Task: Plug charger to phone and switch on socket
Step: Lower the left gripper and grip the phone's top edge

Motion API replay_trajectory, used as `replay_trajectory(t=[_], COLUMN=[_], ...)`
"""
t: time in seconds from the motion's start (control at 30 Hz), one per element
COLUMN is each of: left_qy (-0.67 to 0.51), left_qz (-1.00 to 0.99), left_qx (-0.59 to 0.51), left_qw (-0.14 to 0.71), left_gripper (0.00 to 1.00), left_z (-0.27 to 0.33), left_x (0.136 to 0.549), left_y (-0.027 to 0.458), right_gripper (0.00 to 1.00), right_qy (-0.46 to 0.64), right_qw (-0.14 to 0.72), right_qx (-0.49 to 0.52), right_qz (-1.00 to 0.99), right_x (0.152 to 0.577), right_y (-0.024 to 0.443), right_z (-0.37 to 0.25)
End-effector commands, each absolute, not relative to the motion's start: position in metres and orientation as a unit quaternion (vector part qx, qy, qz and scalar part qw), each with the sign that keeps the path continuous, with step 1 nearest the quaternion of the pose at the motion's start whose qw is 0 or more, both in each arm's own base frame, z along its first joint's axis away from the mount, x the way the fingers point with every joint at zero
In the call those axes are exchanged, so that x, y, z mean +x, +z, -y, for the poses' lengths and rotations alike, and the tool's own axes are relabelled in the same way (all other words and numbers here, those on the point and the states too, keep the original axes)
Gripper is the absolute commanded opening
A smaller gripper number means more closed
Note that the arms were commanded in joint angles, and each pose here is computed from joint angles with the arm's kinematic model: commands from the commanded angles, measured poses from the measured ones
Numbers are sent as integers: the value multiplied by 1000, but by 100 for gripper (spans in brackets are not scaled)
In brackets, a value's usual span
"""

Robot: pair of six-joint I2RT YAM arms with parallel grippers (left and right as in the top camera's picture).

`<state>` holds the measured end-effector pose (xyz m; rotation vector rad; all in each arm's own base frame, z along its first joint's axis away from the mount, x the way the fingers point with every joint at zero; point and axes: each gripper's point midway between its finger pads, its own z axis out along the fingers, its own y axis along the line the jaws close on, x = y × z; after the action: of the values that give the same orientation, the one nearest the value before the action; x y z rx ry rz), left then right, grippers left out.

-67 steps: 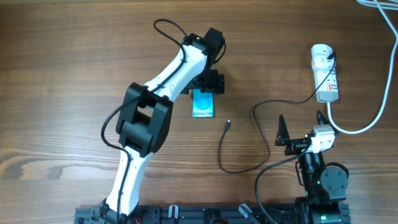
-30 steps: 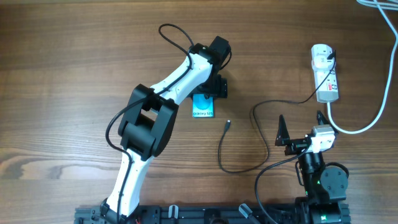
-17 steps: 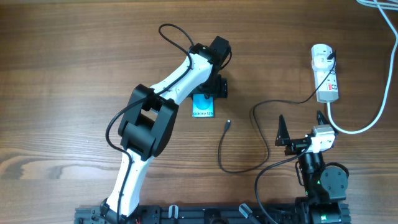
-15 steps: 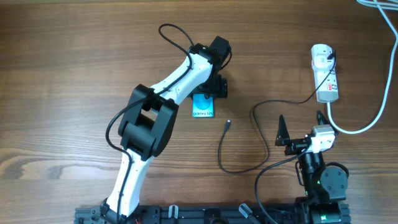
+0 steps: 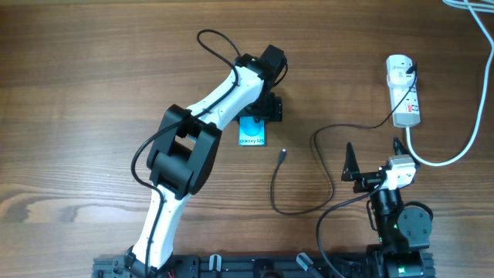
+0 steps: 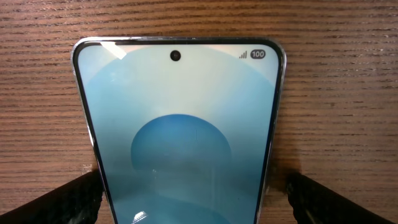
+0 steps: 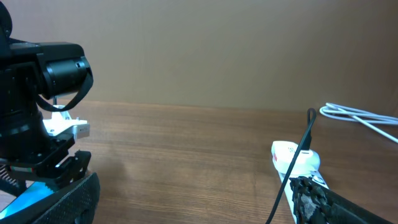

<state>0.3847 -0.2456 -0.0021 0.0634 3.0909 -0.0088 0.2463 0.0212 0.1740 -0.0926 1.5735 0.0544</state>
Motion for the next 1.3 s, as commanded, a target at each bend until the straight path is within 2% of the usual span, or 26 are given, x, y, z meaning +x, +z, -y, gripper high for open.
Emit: replay_trajectory(t=[0.0,0.7,1.27], left_qy=[13,16,62], left_qz=[-1000,-1000,-998], left_qx=[19,19,23], left_qw=[2,-3,-24], left_gripper=[100,100,100], left_z=[242,240,221], left_x=[372,370,358], left_y=[-24,-24,-22], right_gripper=[100,100,100], right_qy=[22,22,22], right_qw=[708,708,708], right_qx=[-40,-40,-40], right_qz=[-705,-705,-705], right_x=[246,246,246], right_y=[176,176,176], right_z=[-20,-20,-20])
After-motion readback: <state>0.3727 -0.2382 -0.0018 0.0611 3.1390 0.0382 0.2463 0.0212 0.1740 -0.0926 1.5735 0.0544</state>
